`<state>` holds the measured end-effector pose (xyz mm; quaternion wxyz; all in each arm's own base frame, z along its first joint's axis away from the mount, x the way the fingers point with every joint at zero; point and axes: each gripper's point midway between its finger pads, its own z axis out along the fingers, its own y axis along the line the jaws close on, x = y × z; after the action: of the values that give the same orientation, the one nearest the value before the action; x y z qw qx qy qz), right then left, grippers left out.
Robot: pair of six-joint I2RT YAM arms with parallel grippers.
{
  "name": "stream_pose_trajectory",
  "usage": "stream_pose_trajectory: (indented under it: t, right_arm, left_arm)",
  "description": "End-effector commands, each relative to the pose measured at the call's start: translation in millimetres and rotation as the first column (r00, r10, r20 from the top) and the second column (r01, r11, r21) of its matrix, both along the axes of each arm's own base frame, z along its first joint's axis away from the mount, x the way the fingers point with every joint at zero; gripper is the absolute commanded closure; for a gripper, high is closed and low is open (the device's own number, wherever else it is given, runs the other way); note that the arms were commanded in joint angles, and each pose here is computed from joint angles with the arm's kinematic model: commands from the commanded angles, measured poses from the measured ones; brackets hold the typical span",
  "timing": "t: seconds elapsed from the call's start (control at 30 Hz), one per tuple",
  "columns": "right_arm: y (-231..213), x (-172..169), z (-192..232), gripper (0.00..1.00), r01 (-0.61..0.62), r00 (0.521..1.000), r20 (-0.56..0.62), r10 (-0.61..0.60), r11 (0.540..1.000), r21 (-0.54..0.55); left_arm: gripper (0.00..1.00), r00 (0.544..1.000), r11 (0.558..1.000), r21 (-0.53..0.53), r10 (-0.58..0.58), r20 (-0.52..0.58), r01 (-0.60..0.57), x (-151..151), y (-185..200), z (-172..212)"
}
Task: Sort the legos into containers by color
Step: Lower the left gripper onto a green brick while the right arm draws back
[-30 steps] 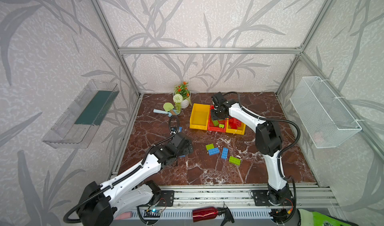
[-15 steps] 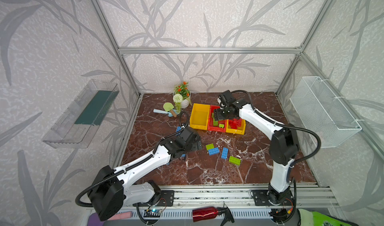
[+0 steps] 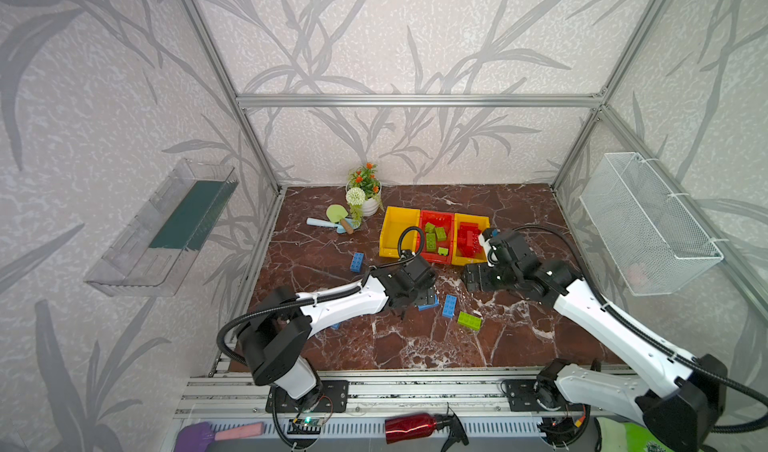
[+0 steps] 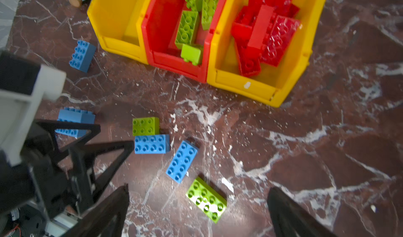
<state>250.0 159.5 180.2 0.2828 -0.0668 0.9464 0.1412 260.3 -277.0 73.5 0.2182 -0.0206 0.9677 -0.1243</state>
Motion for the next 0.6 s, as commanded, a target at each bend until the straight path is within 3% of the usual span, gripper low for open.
stream_pose_trajectory:
  t: [0.0, 0.3, 0.57]
  right_arm:
    - [-13.2, -14.0, 7.7, 0.01, 0.028, 0.999, 0.024, -0.028, 1.0, 0.009]
    - [-11.1, -29.3, 8.0, 0.01, -0.015, 0.999, 0.031, 0.013, 0.998, 0.066]
    - [-10.8, -36.5, 4.5, 0.01, -0.04, 0.999, 0.032, 0.037, 0.996, 0.079]
  left_arm:
    - [0.09, 0.998, 0.997, -0.018, 0.069, -0.004, -0.069, 10.5, -10.4, -2.0]
    - [0.14, 0.99, 0.99, 0.072, 0.128, -0.056, -0.124, 24.3, -20.3, -31.0]
    - [0.26, 0.983, 0.974, 0.179, 0.161, -0.091, -0.143, 26.9, -15.5, -51.8]
